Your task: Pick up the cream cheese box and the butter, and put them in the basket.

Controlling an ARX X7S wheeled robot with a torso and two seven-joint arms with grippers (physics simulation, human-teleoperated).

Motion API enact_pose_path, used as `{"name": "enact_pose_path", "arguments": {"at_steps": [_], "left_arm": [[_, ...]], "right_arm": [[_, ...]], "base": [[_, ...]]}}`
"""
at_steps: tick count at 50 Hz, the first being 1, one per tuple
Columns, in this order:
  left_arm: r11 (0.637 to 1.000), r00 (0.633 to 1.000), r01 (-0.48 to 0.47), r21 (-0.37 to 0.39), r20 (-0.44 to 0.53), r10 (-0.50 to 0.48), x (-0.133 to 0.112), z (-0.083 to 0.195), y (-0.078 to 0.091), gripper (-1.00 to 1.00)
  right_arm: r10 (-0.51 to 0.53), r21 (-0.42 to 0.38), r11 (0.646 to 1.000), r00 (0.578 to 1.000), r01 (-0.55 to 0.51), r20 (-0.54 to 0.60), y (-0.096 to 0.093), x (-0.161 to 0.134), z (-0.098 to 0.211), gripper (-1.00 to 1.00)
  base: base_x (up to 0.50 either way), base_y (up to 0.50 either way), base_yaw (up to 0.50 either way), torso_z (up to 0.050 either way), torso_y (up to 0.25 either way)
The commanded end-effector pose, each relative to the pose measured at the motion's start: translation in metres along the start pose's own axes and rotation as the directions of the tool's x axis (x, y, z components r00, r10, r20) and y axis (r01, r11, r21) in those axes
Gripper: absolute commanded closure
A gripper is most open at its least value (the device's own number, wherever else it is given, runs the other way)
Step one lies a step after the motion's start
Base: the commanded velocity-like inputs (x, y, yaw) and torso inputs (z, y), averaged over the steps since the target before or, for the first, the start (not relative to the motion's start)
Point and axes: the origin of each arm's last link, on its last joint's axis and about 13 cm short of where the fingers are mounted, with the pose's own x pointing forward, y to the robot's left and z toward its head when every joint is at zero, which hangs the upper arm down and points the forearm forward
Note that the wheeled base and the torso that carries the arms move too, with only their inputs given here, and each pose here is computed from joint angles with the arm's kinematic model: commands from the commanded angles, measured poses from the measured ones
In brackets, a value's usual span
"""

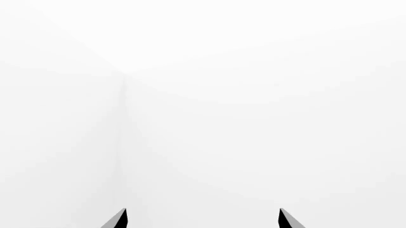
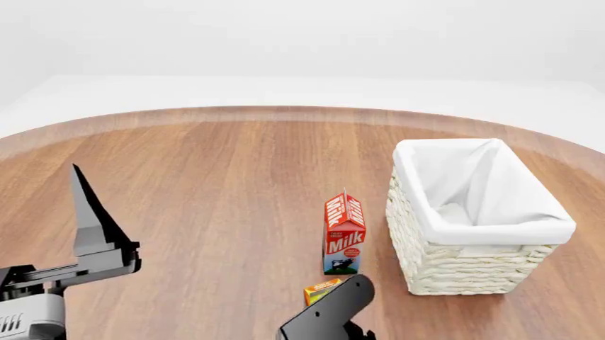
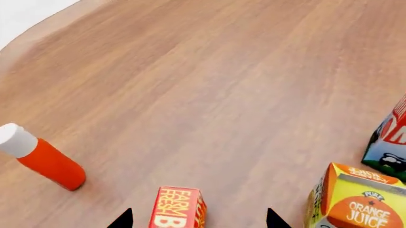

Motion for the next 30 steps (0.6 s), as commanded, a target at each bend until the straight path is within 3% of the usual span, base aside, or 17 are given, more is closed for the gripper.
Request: {"name": "enact_pose_path", "arguments": {"at_steps": [1,7,22,30], "left_arm": [[1.000,1.000,-0.003,-0.004,-0.003,0.003,0.000,-0.001,0.001,-1.00],[1.000,1.000,-0.003,-0.004,-0.006,0.003,0.000,-0.001,0.001,-1.00],[1.000,1.000,-0.012,-0.004,0.001,0.012,0.001,0.001,0.002,-1.00],[1.000,1.000,-0.013,-0.005,0.001,0.013,0.001,0.001,0.003,-1.00]], "right_arm": [[-0.069,0.071,0.995,0.998,0.070,-0.009,0.001,0.014,-0.002,-1.00],[-0.160,0.105,0.981,0.987,0.163,-0.033,0.001,0.026,-0.006,-1.00],[-0.219,0.096,0.970,0.974,0.223,-0.052,0.008,0.033,-0.014,-1.00],[-0.193,0.070,0.978,0.979,0.197,-0.062,0.015,0.033,-0.018,-1.00]], "base": [[0.00,0.00,0.00,0.000,0.000],[0.00,0.00,0.00,0.000,0.000],[0.00,0.00,0.00,0.000,0.000],[0.00,0.00,0.00,0.000,0.000]]}}
